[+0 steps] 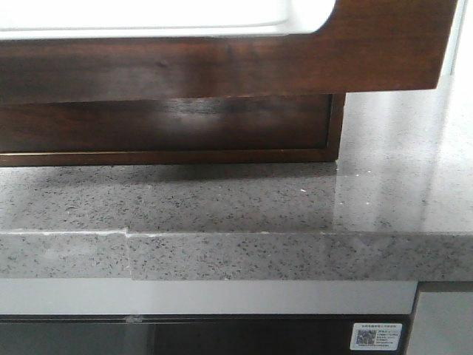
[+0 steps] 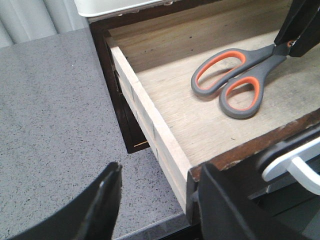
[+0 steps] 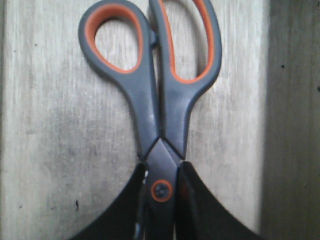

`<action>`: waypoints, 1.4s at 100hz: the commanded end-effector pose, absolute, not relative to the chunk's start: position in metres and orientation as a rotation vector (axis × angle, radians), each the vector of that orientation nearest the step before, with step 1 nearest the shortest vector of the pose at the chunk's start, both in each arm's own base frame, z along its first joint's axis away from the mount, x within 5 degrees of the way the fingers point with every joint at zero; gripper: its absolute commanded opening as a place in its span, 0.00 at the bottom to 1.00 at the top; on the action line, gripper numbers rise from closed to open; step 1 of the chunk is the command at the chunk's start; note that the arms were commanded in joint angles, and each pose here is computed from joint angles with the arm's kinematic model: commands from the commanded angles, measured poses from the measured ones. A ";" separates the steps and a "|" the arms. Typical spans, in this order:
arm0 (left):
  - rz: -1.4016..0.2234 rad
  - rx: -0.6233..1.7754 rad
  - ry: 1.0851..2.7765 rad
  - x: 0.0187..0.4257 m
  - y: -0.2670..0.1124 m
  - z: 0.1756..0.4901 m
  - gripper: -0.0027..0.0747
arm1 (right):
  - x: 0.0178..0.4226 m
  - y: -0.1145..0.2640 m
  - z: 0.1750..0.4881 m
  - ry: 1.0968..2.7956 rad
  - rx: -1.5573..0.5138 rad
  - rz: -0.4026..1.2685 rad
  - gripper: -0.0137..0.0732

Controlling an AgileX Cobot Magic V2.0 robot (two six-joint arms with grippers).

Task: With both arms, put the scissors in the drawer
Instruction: 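Open the right gripper to release the scissors and lift away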

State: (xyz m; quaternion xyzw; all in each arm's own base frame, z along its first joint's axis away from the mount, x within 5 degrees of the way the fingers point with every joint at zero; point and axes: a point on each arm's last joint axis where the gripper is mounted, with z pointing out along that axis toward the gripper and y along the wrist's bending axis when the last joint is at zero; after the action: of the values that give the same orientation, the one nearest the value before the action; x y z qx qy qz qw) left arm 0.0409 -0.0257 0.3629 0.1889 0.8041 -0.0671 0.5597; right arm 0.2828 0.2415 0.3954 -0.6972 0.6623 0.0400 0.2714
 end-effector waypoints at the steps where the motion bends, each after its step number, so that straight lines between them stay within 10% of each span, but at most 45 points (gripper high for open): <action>1: -0.176 0.404 1.810 0.043 -0.026 0.377 0.47 | 0.272 0.233 0.419 1.741 -1.834 0.083 0.23; 19: -0.173 0.397 1.795 0.044 -0.026 0.378 0.47 | 0.270 0.231 0.425 1.780 -1.795 0.102 0.42; 69: -0.166 0.383 1.764 0.045 -0.025 0.381 0.47 | 0.223 0.154 0.512 1.924 -1.199 0.179 0.42; 140: -0.159 0.368 1.732 0.046 -0.024 0.384 0.47 | 0.143 0.030 0.386 2.020 -0.230 0.168 0.42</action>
State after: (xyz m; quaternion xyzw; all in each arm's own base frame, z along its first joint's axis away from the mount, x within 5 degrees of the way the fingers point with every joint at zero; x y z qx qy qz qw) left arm 0.0438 -0.0245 0.3696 0.1772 0.7837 -0.0611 0.5923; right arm 0.1564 0.0349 0.3852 -0.1235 0.8798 0.0664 0.4541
